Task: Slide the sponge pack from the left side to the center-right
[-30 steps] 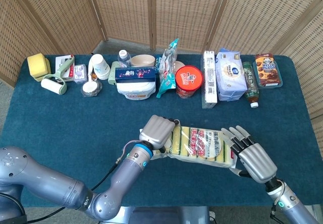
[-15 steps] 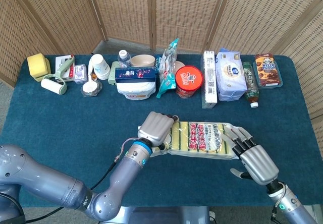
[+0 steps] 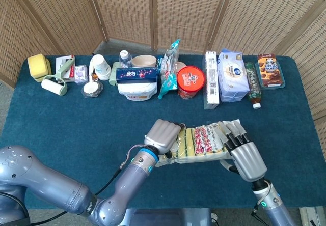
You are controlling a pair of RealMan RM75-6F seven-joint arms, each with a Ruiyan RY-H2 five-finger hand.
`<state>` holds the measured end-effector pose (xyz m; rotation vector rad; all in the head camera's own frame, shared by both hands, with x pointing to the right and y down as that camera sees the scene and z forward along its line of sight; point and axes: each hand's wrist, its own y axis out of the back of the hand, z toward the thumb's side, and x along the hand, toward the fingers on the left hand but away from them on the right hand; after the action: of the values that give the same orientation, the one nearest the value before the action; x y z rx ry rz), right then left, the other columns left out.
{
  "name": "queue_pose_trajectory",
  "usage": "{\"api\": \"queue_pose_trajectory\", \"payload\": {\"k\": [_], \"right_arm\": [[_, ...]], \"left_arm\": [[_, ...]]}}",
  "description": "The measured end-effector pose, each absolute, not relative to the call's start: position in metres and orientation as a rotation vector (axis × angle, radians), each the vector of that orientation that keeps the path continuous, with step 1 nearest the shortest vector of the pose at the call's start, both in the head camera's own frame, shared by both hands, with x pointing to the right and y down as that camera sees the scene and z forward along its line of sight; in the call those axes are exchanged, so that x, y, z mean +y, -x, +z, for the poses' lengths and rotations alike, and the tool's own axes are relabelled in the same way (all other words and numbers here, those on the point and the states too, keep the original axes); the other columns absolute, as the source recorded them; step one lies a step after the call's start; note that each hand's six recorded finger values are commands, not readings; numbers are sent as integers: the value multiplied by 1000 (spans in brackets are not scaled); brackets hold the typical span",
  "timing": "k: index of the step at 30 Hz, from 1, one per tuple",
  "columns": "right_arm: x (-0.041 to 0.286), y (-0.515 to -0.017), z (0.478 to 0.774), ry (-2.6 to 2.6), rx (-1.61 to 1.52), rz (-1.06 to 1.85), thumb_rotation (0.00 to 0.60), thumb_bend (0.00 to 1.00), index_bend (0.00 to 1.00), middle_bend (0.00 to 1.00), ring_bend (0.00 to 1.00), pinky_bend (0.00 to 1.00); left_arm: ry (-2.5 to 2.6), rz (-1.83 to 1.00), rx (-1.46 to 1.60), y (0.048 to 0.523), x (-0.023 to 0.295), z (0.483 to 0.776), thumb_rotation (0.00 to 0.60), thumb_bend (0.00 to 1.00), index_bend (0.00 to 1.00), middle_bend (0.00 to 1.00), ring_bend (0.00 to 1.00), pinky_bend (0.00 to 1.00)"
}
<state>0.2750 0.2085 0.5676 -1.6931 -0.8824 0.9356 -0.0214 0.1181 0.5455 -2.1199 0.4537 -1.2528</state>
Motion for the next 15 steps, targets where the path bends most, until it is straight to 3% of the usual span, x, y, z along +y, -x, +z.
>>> {"api": "queue_pose_trajectory", "payload": {"k": [3,7,10,12,14,15], "right_arm": [[207,-272,568,1638,-952,893,600,271,751,773,583,750],[206,-274,566,1639,-1016,840,600,372,805,814,628,826],[205,-277,565,1651,-1048,810,600,392,808,815,629,828],[205,-277,563,1652,-1060,796,600,399,808,815,629,828],[204,-278,562,1645,-1059,797,600,400,808,815,629,828],[203,-278,562,1644,-1060,799,600,400,808,815,629,828]], "left_arm": [[2124,-1252,455,21,119,545,600,1,368,548,530,651],[2125,-1249,458,22,119,544,600,1,347,520,501,651],[2128,-1247,457,23,119,544,600,1,276,416,384,600],[2134,-1245,448,24,121,545,600,0,132,202,195,453],[2147,-1242,430,24,123,545,600,0,26,40,47,256],[2154,-1241,420,24,124,546,600,0,5,8,13,184]]}}
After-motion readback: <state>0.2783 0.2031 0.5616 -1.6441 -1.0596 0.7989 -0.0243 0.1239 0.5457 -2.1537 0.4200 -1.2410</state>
